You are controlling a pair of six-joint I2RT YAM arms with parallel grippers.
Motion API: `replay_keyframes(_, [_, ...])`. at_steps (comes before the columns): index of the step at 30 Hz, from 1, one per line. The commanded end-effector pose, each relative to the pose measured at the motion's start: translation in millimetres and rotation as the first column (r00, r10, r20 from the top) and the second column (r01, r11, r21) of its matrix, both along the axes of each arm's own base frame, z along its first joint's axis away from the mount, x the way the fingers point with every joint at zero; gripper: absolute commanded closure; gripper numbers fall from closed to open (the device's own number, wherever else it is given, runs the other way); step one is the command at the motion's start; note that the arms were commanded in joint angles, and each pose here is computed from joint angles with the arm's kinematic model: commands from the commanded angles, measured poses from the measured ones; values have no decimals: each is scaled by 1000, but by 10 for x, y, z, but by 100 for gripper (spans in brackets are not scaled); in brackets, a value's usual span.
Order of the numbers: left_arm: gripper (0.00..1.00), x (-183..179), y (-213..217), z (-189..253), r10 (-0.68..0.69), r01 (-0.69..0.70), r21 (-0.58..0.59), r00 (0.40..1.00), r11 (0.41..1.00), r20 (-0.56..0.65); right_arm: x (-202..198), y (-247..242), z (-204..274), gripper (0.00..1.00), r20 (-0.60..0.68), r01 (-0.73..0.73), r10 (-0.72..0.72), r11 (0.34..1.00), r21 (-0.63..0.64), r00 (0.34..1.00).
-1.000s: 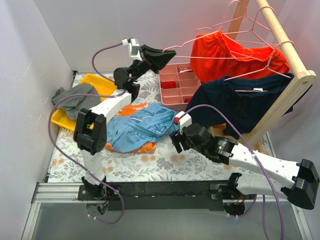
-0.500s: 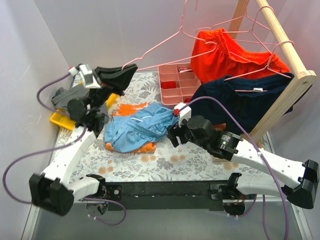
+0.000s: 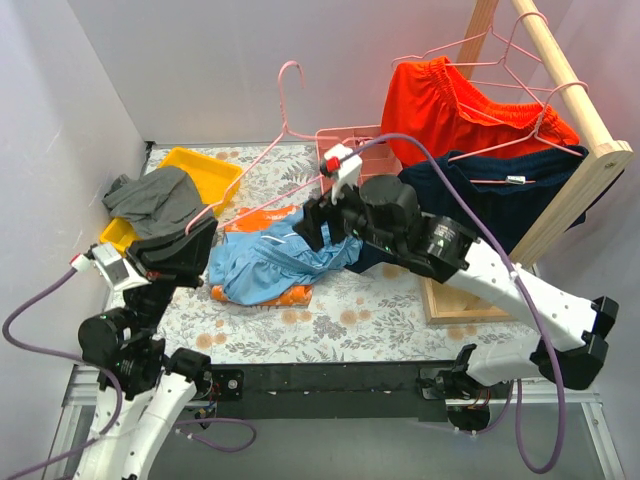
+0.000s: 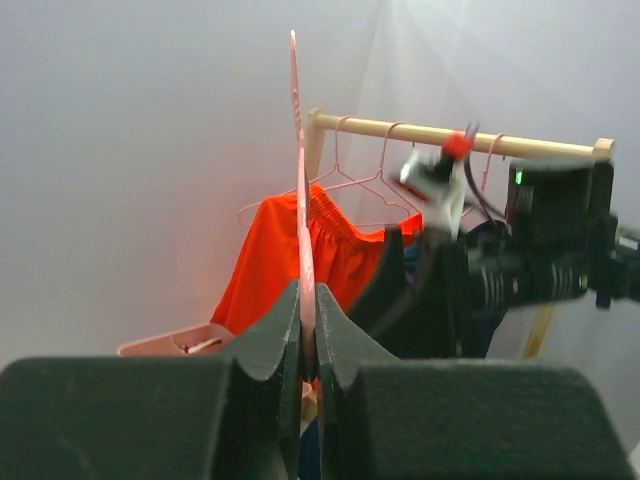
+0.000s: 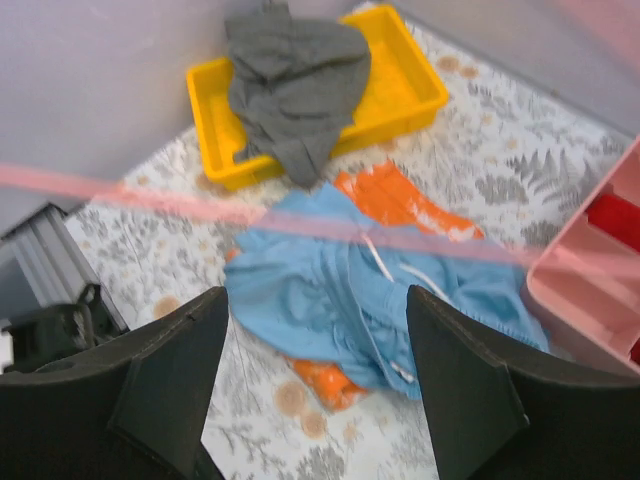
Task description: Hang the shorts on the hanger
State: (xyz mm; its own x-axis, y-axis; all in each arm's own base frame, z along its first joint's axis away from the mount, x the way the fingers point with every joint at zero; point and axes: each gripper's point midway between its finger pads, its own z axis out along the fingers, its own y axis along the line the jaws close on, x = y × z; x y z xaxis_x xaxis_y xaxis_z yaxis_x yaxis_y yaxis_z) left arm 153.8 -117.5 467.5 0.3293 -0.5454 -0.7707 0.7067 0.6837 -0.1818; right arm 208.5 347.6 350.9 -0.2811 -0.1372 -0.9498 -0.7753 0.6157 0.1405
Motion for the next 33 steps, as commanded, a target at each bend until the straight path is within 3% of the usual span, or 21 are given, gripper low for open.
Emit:
replay_keyframes(1, [100, 109, 116, -578, 58, -61, -5, 975, 998, -216, 148, 243, 820, 20, 61, 10, -19, 990, 143, 998])
replay_keyframes(2, [100, 108, 138, -654, 69, -71, 0, 967, 997, -244, 186, 374, 1093, 20, 82, -8, -7, 983, 185, 997])
replay_keyframes(7, [100, 1, 267, -728, 125, -125, 15, 955, 992, -269, 269, 648, 1404, 20, 65, -42, 26, 966, 255, 998])
replay_keyframes(15, [100, 1, 281, -837, 145, -137, 50, 947, 989, -287, 799, 723, 1262, 21, -76, 60, -36, 941, 333, 996])
replay_keyframes(24, [100, 31, 222, -911, 123, -110, 61, 946, 992, -299, 1214, 756, 1075, 23, -116, 130, -95, 931, 341, 989])
replay_keyframes(33, [100, 66, 178, -1016, 112, -91, 80, 939, 993, -326, 1198, 1012, 863, 28, -206, 70, 11, 923, 379, 978])
